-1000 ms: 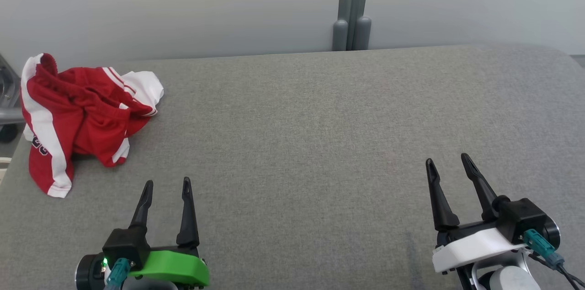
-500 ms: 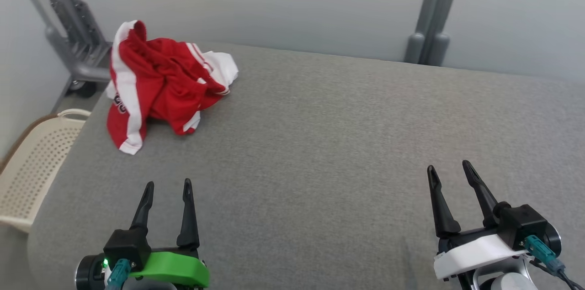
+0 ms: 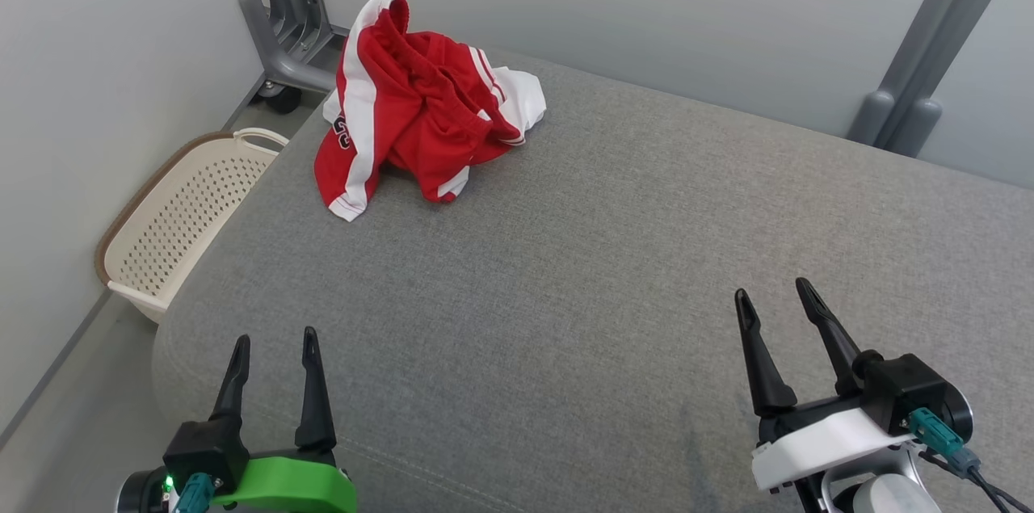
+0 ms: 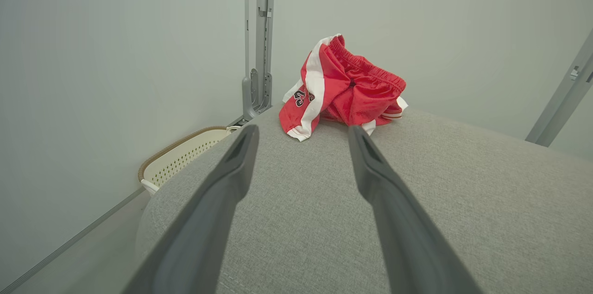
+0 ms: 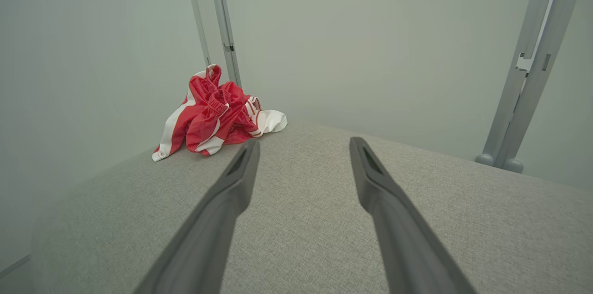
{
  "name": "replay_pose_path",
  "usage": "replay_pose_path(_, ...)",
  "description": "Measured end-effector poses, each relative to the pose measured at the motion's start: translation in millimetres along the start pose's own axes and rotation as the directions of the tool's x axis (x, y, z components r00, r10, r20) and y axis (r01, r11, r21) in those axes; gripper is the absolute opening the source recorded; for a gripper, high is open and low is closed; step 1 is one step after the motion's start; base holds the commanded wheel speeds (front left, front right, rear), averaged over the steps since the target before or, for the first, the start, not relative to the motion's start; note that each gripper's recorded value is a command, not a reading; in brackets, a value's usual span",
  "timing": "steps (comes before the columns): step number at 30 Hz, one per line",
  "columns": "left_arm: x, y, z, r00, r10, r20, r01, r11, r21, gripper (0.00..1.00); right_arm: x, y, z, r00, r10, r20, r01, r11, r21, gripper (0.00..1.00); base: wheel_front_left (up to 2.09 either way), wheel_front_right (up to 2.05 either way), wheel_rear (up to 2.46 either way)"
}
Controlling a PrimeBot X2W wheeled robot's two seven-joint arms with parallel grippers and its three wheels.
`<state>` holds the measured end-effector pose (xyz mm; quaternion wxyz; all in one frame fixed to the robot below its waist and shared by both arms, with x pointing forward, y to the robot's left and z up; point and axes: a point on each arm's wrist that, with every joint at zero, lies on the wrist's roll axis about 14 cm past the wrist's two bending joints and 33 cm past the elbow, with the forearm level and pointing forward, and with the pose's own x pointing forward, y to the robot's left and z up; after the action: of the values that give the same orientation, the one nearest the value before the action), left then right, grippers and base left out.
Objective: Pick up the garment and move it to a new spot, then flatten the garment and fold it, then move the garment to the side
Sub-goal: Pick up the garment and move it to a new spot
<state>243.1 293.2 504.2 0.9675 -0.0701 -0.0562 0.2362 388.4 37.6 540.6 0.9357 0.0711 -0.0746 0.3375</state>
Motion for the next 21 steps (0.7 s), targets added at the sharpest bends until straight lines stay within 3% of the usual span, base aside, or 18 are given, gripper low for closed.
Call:
replay_pose_path(13,3,3,-2,1.0,0.006,-0.007,-0.006,1.0,0.003,1.0,-6,-13,1,0.999,-0.04,0.002,0.04,0.999,0.001,1.0,0.0,0.0,0.0)
replay_pose_path(21,47,10,42,0.993,-0.001,0.117,-0.005,0.999,0.054,1.0,-3,-22,-1,0.998,-0.058,0.011,0.058,0.998,0.002,1.0,0.0,0.0,0.0)
